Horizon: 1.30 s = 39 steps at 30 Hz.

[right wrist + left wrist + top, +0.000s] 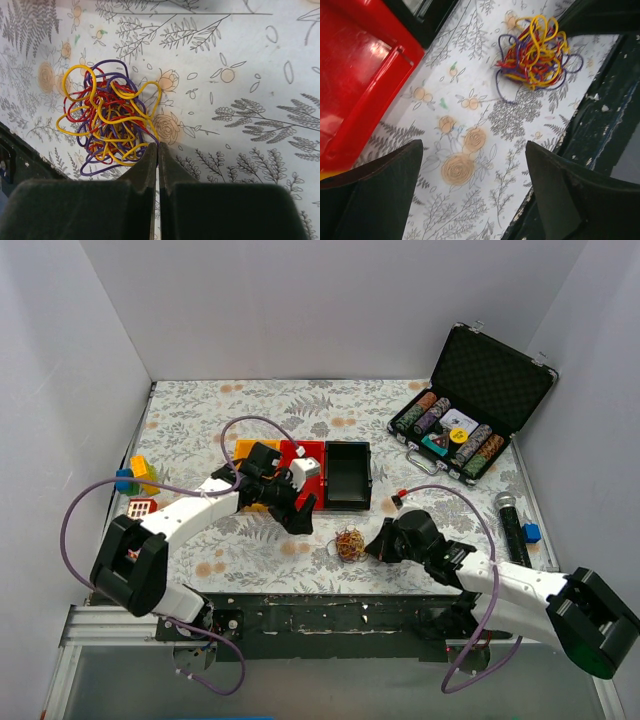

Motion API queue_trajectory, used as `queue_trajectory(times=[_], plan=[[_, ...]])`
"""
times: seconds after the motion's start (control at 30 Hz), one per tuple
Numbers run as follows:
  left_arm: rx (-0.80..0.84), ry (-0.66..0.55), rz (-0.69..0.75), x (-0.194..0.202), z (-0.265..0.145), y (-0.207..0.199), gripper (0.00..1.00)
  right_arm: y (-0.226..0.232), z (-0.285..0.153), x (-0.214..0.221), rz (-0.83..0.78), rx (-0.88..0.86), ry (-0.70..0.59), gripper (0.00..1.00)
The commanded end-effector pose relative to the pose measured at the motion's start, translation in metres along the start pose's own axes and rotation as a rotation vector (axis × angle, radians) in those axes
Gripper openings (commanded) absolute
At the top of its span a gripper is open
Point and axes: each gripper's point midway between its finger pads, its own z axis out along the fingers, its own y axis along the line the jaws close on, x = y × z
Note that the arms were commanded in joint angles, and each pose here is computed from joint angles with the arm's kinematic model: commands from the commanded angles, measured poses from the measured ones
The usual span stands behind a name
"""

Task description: Untangle the cables

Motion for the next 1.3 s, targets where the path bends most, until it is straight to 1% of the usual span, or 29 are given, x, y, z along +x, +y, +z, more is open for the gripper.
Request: queue_trajectory(times=[0.0,0.1,0.23,0.4,0.5,0.6,0.7,0.73,0.77,0.8,0.87,0.93,1.0,1.07,1.1,1.17,1.27], plan=[[0.160,-0.047,-0.018,-0.026,0.012,-0.023,0.86,0.024,0.005,-0.002,-0.049,-0.101,0.010,0.01],[0.224,-0.060,-0.009,-0.034,0.019,-0.031,0.89,0.029,0.010,-0.003,-0.073,-0.108,0.030,0.01],[0.264,-0.041,-0.009,-0.038,0.029,-0.035,0.89,0.045,0.017,-0.009,-0.096,-0.154,0.035,0.01],[0.289,-0.025,-0.023,-0.036,0.037,-0.037,0.84,0.058,0.025,-0.015,-0.115,-0.186,0.046,0.01],[0.288,-0.015,-0.033,-0.033,0.040,-0.037,0.77,0.063,0.029,-0.017,-0.118,-0.191,0.051,0.01],[0.275,0.002,-0.033,-0.026,0.042,-0.033,0.64,0.067,0.030,-0.018,-0.119,-0.200,0.053,0.01],[0.251,0.011,-0.016,-0.018,0.045,-0.028,0.41,0.069,0.031,-0.019,-0.119,-0.201,0.054,0.01],[0.243,0.013,-0.015,-0.018,0.045,-0.027,0.29,0.068,0.031,-0.019,-0.117,-0.199,0.054,0.01],[0.246,0.015,-0.015,-0.018,0.045,-0.028,0.21,0.069,0.031,-0.019,-0.118,-0.201,0.054,0.01],[0.250,0.016,-0.018,-0.018,0.044,-0.028,0.18,0.068,0.031,-0.018,-0.118,-0.198,0.055,0.01],[0.270,0.021,-0.026,-0.018,0.042,-0.033,0.19,0.068,0.031,-0.018,-0.118,-0.197,0.053,0.01],[0.279,0.028,-0.031,-0.017,0.040,-0.035,0.25,0.067,0.031,-0.018,-0.117,-0.193,0.051,0.01],[0.281,0.041,-0.031,-0.013,0.039,-0.036,0.34,0.066,0.031,-0.018,-0.117,-0.193,0.051,0.01],[0.280,0.050,-0.026,-0.010,0.037,-0.036,0.48,0.066,0.029,-0.018,-0.116,-0.194,0.048,0.01],[0.278,0.052,-0.024,-0.007,0.036,-0.036,0.52,0.065,0.029,-0.018,-0.117,-0.191,0.047,0.01],[0.274,0.063,-0.025,-0.002,0.037,-0.036,0.54,0.065,0.028,-0.018,-0.116,-0.192,0.044,0.01],[0.279,0.075,-0.029,0.002,0.039,-0.036,0.54,0.064,0.028,-0.018,-0.114,-0.187,0.040,0.01]])
